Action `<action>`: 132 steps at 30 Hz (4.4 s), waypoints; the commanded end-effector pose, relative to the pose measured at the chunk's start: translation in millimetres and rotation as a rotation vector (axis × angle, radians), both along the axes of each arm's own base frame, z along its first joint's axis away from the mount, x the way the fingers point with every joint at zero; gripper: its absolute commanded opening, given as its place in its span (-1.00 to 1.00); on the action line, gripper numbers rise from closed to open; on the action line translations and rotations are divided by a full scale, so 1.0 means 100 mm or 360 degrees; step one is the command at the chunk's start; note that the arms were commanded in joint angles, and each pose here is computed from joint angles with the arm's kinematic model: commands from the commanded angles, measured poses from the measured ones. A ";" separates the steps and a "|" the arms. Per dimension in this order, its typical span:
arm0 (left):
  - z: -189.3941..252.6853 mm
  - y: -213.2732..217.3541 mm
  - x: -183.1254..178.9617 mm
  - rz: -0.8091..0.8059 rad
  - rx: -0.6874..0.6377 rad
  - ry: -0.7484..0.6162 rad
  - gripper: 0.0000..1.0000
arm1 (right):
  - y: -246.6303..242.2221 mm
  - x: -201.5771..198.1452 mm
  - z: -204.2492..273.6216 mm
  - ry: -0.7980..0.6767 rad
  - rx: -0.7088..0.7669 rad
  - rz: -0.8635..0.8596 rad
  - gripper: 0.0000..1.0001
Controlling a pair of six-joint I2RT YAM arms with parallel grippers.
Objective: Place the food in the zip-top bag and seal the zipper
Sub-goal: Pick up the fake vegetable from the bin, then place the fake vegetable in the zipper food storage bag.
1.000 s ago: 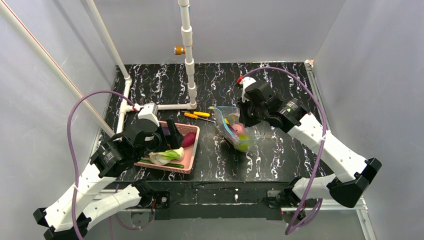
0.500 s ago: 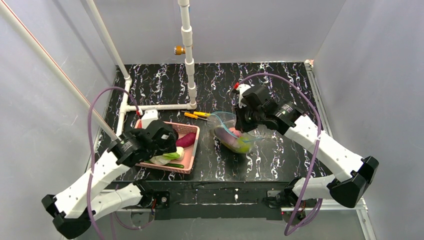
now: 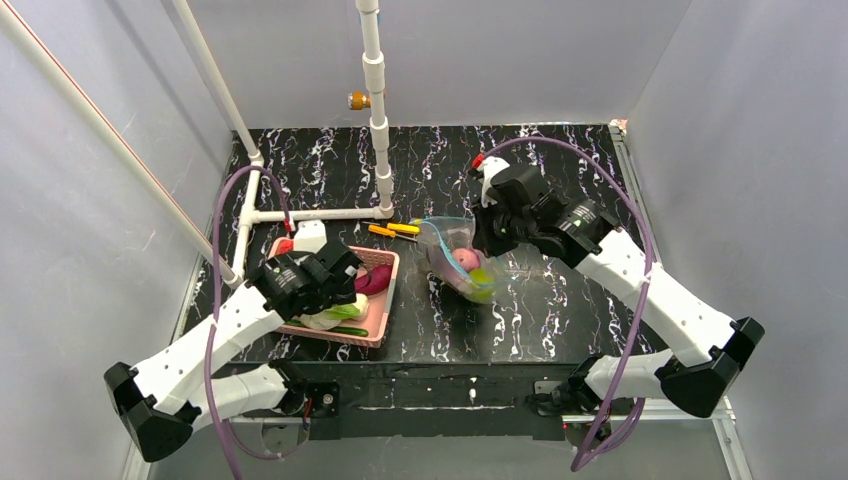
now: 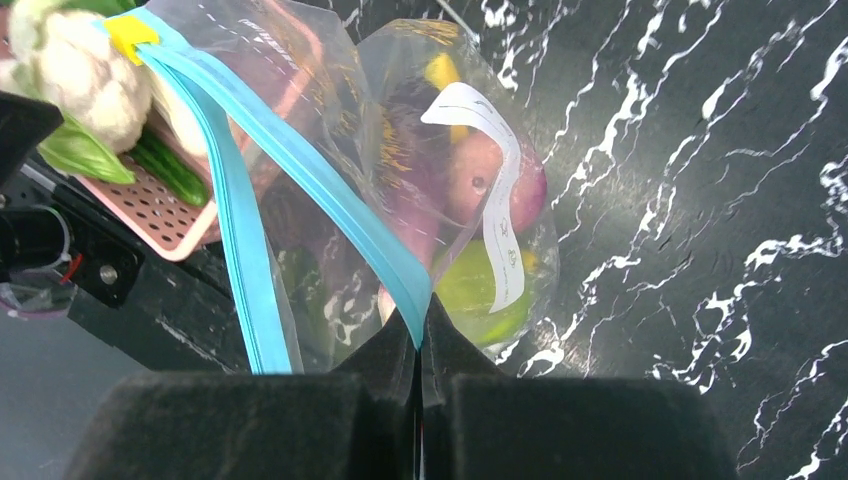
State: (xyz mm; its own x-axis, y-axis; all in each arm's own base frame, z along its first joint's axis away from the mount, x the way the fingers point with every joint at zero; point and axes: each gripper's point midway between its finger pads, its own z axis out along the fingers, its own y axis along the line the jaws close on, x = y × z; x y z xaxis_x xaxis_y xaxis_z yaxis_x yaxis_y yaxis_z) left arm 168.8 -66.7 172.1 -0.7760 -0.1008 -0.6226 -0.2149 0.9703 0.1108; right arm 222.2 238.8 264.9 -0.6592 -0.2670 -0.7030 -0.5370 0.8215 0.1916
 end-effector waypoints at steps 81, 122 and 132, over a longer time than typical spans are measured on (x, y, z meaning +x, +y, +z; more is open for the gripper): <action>2.19 -1.97 0.05 -0.0761 -0.2158 -0.0520 -1.00 | 0.36 0.22 0.10 -0.0080 0.0088 -0.0048 -0.97; 1.15 -2.12 0.43 -0.0252 -0.1605 -0.0211 -1.00 | 0.76 0.02 0.34 -0.0166 0.0279 0.0120 -0.97; 1.31 -2.36 0.51 -0.0384 -0.1270 -0.0446 -1.00 | 0.96 -0.19 0.52 -0.0016 0.0467 0.0232 -0.97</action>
